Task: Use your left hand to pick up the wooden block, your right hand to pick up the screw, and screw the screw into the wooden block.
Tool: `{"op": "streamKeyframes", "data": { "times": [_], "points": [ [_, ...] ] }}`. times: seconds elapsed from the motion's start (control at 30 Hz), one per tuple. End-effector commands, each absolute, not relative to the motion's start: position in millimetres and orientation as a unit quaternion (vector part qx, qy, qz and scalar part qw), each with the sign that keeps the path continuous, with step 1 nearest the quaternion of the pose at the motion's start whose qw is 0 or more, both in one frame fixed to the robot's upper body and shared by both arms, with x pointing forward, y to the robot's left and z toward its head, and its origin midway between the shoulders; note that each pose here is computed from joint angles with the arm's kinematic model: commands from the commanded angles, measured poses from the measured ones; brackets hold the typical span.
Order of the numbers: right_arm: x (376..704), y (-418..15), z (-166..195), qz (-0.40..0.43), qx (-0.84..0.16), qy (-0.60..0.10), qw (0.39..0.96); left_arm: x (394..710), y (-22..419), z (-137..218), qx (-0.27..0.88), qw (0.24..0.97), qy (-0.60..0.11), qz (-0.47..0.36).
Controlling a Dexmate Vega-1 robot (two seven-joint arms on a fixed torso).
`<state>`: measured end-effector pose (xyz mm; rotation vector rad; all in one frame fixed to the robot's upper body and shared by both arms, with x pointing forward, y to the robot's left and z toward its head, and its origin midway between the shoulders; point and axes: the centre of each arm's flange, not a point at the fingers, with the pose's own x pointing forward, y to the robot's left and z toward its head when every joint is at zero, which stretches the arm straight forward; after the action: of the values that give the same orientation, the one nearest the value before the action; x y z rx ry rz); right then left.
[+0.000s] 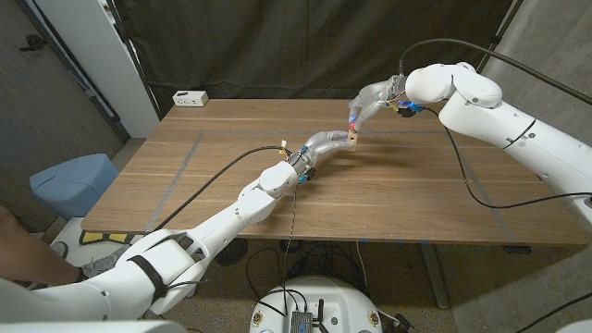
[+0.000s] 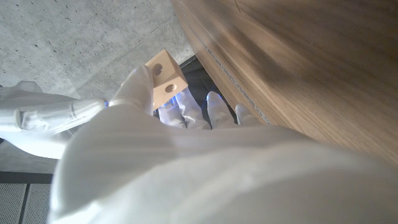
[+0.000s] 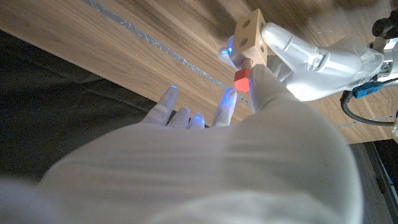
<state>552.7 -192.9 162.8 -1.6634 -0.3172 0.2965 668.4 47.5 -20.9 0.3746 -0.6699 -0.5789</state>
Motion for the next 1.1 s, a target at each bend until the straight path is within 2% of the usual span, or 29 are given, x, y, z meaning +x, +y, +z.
{"op": "streamKeyframes", "data": {
  "times": [0.03, 1.1],
  "points": [
    [557.2, -193.7, 162.8, 0.13, -0.731, -0.138, 0.655, 670.7, 46.9, -20.1, 0.181, 0.886, -0.321, -0.28],
    [567.6, -194.3, 164.8, 0.135, -0.724, -0.139, 0.663, 678.5, 46.0, -16.0, 0.179, 0.886, -0.319, -0.284]
  ]
}}
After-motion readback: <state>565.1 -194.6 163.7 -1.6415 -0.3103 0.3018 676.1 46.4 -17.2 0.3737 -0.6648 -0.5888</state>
